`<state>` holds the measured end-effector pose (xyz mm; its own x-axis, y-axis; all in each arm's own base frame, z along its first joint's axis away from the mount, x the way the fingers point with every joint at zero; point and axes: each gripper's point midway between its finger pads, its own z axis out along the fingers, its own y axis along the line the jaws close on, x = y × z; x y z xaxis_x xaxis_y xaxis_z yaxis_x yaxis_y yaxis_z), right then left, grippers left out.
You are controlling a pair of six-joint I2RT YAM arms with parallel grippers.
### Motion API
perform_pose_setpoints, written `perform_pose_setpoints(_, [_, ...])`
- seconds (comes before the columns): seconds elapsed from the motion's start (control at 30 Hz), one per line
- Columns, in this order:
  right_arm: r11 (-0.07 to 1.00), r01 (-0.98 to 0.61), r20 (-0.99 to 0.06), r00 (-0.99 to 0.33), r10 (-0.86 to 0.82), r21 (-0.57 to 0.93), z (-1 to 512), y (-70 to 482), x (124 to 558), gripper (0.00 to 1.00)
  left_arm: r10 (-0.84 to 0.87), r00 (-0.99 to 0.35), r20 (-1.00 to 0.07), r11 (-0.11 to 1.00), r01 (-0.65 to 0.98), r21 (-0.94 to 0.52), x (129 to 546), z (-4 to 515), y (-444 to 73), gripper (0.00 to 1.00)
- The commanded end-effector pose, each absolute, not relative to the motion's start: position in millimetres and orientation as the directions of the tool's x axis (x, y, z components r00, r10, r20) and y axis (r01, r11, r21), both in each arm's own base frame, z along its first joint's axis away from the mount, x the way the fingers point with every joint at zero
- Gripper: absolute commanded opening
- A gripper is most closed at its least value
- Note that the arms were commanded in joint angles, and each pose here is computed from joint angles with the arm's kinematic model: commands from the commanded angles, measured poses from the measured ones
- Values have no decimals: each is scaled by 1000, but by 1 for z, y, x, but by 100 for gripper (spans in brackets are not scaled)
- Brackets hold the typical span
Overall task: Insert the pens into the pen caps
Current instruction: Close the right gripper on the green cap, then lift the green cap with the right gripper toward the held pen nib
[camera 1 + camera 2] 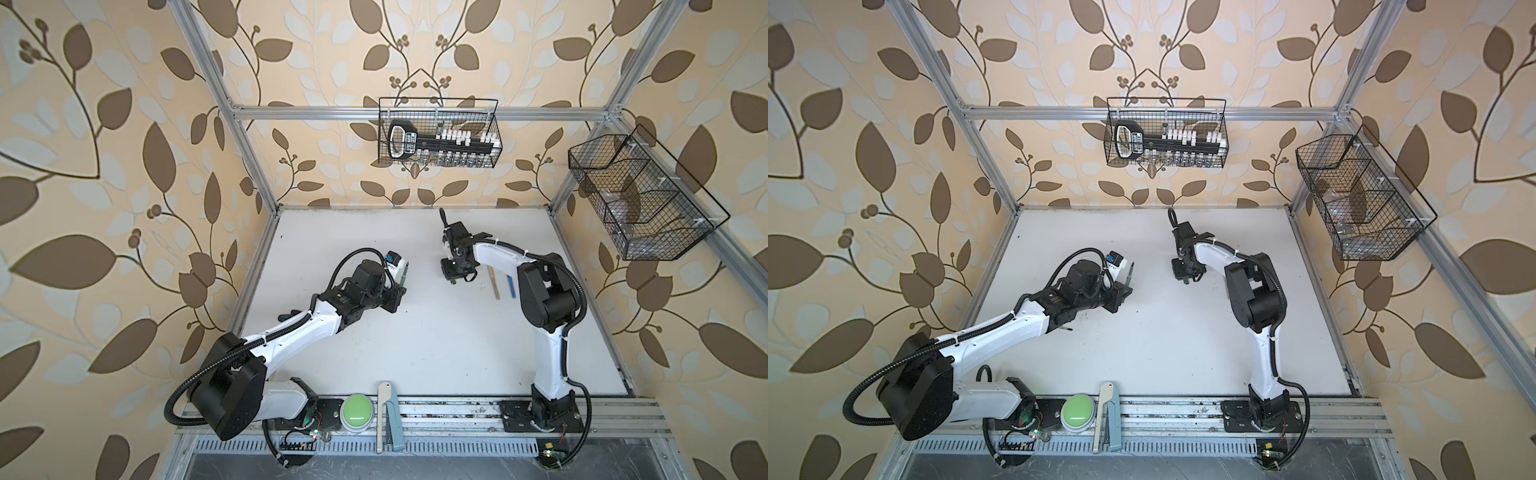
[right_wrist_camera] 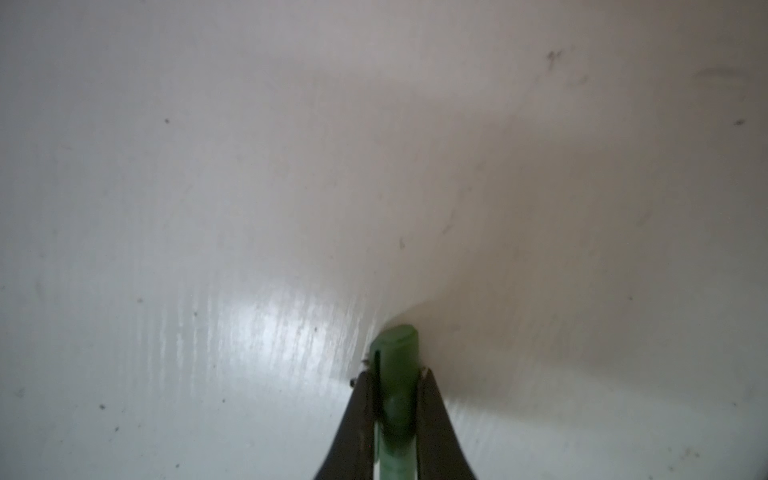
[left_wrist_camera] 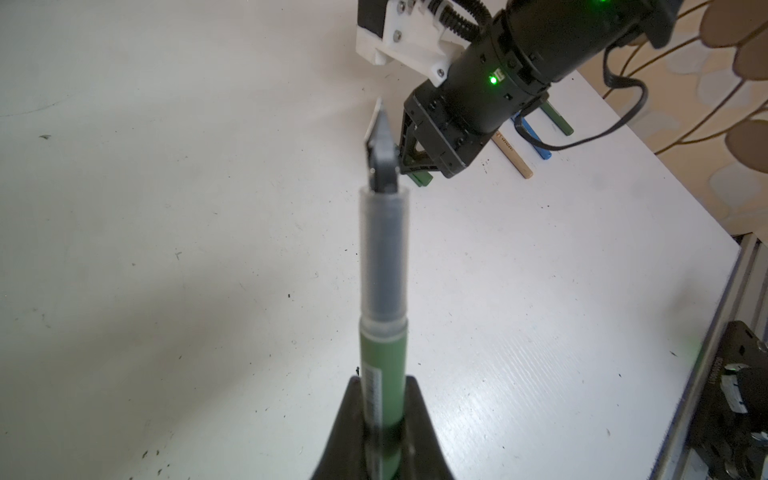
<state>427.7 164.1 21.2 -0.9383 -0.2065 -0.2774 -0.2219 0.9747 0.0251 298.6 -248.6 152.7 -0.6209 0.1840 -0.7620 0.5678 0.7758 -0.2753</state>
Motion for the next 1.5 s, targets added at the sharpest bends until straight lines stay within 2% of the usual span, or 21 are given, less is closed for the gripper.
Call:
perform_pose_setpoints(0.0, [963, -262, -299, -926, -232, 62, 32, 168, 417, 3, 181, -593, -785, 751, 599, -279, 299, 157, -253, 0])
perform_pose_setpoints(0.2, [933, -330, -438, -866, -239, 145, 65, 185, 410, 0, 160, -589, -792, 727, 613, -310, 298, 158, -260, 0])
perform_pose_setpoints(0.37, [896, -382, -548, -810, -207, 226, 90, 196, 397, 0, 136, -533, -835, 683, 661, -311, 288, 166, -270, 0])
perform_pose_setpoints(0.53, [788, -447, -663, -746, -67, 423, 134, 215, 385, 0, 141, -480, -866, 700, 667, -256, 283, 171, -280, 0])
perform_pose_setpoints(0.7, [671, -519, -718, -696, 27, 529, 171, 231, 372, 0, 143, -435, -889, 704, 676, -217, 279, 179, -288, 0])
perform_pose_setpoints(0.9, [582, -606, -795, -594, 123, 542, 231, 234, 353, 0, 83, -381, -921, 726, 656, -206, 280, 207, -279, 0])
perform_pose_setpoints(1.03, [536, -657, -843, -477, 249, 530, 285, 231, 341, 1, 77, -314, -946, 728, 666, -162, 276, 233, -275, 0])
perform_pose_setpoints(1.17, [502, -718, -876, -376, 303, 482, 324, 243, 325, 1, 57, -259, -964, 725, 675, -138, 271, 254, -272, 0])
perform_pose_setpoints(1.47, [436, -807, -906, -269, 327, 397, 370, 269, 301, 2, -36, -207, -978, 670, 721, -177, 254, 282, -273, 0])
